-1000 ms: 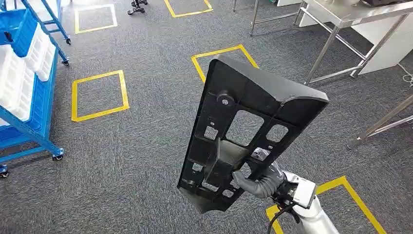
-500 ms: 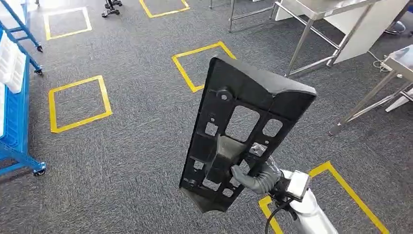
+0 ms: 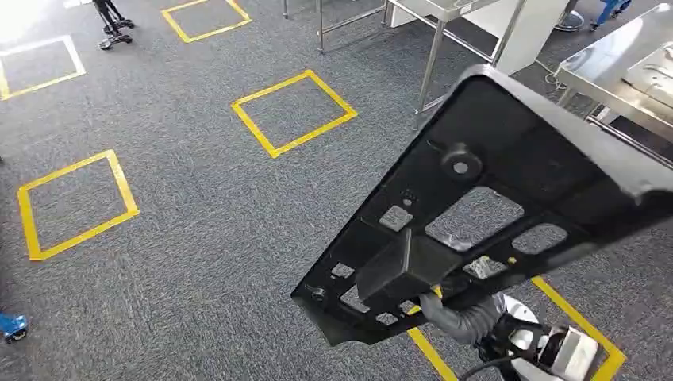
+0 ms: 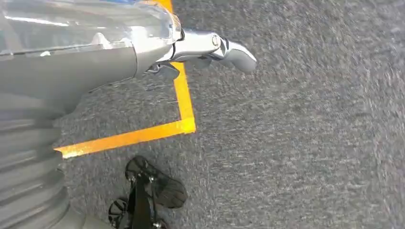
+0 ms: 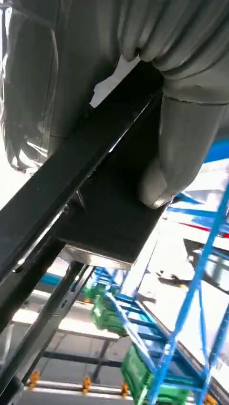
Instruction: Take the parts from the cabinet and place them on the table.
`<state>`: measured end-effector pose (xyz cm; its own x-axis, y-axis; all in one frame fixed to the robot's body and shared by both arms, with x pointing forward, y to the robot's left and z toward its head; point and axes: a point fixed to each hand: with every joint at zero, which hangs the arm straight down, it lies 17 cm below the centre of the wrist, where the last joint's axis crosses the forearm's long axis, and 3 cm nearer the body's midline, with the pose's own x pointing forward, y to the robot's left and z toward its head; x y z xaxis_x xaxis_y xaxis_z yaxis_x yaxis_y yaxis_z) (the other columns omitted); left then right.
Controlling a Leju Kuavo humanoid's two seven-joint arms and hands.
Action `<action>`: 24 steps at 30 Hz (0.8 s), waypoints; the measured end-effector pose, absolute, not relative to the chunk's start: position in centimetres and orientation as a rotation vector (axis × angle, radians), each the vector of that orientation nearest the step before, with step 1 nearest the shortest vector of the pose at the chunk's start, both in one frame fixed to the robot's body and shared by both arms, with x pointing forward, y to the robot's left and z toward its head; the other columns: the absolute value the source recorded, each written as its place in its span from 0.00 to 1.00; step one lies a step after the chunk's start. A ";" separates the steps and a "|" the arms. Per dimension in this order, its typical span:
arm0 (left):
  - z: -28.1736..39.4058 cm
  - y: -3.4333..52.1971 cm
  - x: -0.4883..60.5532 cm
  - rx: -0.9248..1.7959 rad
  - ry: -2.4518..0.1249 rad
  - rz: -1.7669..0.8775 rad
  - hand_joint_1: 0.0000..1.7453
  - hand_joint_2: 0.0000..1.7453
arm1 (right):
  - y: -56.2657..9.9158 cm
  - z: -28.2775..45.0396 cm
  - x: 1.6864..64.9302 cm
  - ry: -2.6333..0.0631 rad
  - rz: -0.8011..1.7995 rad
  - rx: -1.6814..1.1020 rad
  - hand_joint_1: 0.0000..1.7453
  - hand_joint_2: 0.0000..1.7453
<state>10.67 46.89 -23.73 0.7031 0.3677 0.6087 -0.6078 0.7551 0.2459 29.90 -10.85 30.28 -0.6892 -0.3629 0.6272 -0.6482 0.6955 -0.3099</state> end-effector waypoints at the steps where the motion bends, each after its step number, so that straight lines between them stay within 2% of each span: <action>1: -23.8 46.8 10.7 0.452 -0.562 0.559 0.00 1.00 | -10.8 30.7 29.1 -2.390 0.716 0.770 1.00 1.00; 11: -24.1 45.1 11.2 0.446 -0.555 0.562 0.00 1.00 | -11.1 33.2 24.4 -2.437 0.659 0.907 1.00 1.00; 24: -24.2 44.0 12.6 0.403 -0.560 0.522 0.00 1.00 | -11.9 33.6 24.8 -2.433 0.634 0.867 1.00 1.00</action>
<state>12.56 44.03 -24.22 0.7250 0.3535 0.5912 -0.5654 0.7956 0.2176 24.82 -11.93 33.61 -0.6860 -0.4517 0.5704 -0.6727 0.6925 -0.2606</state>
